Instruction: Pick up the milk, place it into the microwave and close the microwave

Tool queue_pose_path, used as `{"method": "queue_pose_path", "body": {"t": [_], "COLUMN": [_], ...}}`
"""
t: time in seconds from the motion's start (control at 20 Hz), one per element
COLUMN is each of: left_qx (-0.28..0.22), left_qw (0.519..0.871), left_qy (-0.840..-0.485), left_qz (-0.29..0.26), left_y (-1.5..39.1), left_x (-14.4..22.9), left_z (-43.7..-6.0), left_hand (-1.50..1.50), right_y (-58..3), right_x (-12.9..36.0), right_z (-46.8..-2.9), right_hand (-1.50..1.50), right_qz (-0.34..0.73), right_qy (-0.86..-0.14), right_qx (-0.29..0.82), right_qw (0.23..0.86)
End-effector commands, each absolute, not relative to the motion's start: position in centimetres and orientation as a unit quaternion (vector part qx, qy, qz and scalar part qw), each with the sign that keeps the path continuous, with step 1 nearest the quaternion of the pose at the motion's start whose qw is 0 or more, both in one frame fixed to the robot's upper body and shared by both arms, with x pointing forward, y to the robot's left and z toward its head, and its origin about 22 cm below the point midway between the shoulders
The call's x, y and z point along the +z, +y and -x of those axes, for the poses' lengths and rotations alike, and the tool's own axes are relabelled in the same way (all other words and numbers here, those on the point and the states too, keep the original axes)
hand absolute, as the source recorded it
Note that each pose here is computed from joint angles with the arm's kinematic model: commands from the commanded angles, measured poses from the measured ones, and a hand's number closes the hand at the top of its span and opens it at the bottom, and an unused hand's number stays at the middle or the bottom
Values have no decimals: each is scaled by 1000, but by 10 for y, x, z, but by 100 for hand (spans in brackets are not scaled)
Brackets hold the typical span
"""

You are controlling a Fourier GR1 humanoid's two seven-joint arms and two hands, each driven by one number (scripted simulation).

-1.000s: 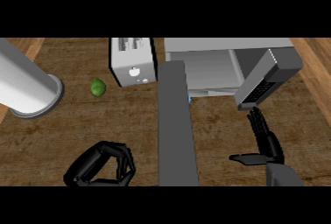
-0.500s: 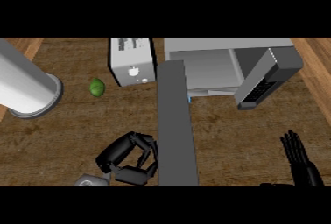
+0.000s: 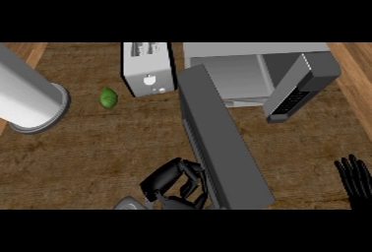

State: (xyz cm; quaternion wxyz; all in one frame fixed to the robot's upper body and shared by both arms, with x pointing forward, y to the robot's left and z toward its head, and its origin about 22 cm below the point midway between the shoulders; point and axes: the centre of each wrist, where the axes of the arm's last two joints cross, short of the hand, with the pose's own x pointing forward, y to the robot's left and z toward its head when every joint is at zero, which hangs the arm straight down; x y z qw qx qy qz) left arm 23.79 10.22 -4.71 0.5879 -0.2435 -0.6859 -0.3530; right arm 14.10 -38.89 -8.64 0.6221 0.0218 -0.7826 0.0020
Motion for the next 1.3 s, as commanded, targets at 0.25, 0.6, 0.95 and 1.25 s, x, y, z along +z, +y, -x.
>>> {"method": "queue_pose_path", "body": {"t": [0.25, 0.6, 0.95, 1.25], "left_qx": [-382, -356, -308, -261], "left_qw": [600, 589, 595, 594], "left_qy": [-662, -698, -727, -751], "left_qz": [237, 198, 154, 123], "left_y": [40, 16, 7, -1], "left_x": [-56, -34, -19, 9], "left_z": [-209, -217, -238, -269], "left_hand": [150, 150, 150, 150], "right_y": [-369, -357, -342, -338], "right_x": [-38, 4, 30, 40], "right_z": [-154, -164, -162, -166], "right_hand": [-150, -150, -150, -150], "right_qz": [-161, -195, -226, -231], "right_qy": [-813, -817, -803, -803], "right_qx": [30, 77, 108, 110], "right_qw": [559, 538, 541, 538]}}
